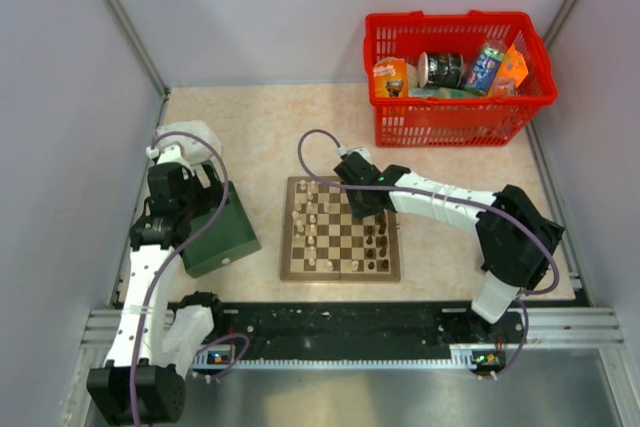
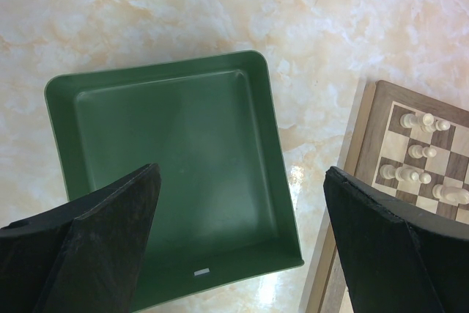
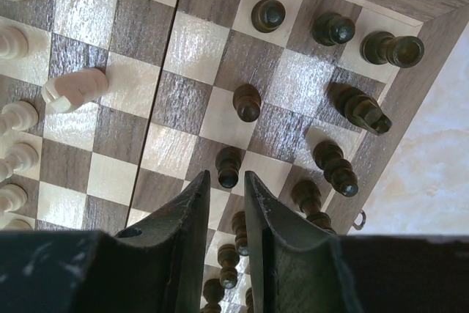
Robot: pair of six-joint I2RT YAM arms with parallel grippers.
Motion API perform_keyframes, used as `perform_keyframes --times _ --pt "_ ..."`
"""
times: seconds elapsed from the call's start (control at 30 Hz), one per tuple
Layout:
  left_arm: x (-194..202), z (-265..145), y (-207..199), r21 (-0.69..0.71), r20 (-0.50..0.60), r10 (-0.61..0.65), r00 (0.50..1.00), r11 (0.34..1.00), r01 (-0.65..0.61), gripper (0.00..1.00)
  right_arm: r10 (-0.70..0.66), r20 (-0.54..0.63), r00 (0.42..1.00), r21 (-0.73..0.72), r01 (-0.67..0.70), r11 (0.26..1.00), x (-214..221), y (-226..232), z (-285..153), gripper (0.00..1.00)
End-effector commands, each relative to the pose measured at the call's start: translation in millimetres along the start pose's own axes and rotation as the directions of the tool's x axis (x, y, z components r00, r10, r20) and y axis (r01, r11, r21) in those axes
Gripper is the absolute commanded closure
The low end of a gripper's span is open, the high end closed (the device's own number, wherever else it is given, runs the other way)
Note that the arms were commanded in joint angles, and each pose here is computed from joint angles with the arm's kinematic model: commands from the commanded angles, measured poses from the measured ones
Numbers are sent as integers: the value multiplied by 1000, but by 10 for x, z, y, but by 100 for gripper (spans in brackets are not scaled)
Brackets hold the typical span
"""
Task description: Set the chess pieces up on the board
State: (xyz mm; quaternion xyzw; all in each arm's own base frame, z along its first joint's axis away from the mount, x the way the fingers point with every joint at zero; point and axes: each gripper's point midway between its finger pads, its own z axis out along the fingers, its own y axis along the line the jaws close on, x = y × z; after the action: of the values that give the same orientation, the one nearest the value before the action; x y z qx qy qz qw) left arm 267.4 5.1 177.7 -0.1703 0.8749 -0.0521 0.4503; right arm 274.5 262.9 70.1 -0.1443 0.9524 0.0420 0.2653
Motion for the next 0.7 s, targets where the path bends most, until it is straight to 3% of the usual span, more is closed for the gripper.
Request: perform_keyframes --times 0.0,0.4,0.67 --pt "-100 -5 -20 6 33 5 999 1000 -5 1 9 43 999 -26 -8 1000 -190 71 1 75" --pt "-106 -1 -30 9 34 4 999 1000 -5 1 3 37 999 -20 -3 1000 -156 23 2 84" --pt "-107 -1 -29 9 34 2 999 1000 -2 1 19 41 999 3 -20 1000 -65 -104 -109 85"
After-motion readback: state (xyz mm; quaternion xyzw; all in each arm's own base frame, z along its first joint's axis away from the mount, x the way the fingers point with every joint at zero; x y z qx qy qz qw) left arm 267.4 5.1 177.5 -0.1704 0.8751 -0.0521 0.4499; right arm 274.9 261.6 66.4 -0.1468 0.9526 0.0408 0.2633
